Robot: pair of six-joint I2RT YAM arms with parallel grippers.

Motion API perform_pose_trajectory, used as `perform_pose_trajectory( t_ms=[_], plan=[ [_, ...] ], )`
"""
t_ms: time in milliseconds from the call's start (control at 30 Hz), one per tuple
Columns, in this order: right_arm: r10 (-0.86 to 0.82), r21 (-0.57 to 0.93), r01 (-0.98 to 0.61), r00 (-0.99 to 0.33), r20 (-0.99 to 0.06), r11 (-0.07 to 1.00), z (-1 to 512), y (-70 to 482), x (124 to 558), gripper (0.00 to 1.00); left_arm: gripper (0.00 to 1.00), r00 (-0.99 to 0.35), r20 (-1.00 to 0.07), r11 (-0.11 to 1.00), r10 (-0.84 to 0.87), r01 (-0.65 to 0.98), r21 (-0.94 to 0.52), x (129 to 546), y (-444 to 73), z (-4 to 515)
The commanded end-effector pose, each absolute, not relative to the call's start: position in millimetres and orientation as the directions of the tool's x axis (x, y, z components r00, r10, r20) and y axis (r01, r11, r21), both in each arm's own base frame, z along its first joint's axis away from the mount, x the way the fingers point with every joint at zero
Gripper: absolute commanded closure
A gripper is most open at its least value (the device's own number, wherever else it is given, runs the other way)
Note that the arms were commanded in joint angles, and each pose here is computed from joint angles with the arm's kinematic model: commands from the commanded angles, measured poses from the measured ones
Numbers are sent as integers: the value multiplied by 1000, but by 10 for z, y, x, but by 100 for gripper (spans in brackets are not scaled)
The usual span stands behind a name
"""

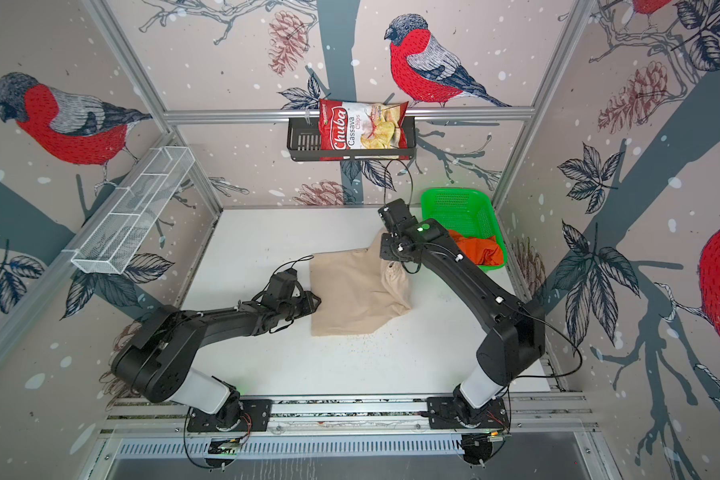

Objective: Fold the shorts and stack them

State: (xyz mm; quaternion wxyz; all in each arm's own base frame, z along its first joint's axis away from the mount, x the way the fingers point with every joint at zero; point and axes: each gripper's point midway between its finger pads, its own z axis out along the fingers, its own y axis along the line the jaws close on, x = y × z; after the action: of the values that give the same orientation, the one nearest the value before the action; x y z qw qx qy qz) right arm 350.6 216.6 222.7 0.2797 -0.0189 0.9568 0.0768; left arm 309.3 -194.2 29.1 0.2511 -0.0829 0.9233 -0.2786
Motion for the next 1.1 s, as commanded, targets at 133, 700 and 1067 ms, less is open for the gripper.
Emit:
perform_pose_trajectory(
  t_ms=[133, 700, 1067],
  plan=[
    [22, 213, -105, -852, -523, 971, 2145, 2757, 3457, 79, 70, -861, -417, 822, -290, -1, -570, 3149, -1996, 243],
    [-43, 325, -182, -918, -393, 928, 1283, 3767, 3360, 72, 71, -860, -417, 815, -296, 1, -580, 3165, -2017, 247],
    [-57, 480, -259, -917, -395, 838, 1242, 4184, 3391, 33, 44, -801, -450, 822, -396, -91, -562, 3130, -1679, 605]
  ],
)
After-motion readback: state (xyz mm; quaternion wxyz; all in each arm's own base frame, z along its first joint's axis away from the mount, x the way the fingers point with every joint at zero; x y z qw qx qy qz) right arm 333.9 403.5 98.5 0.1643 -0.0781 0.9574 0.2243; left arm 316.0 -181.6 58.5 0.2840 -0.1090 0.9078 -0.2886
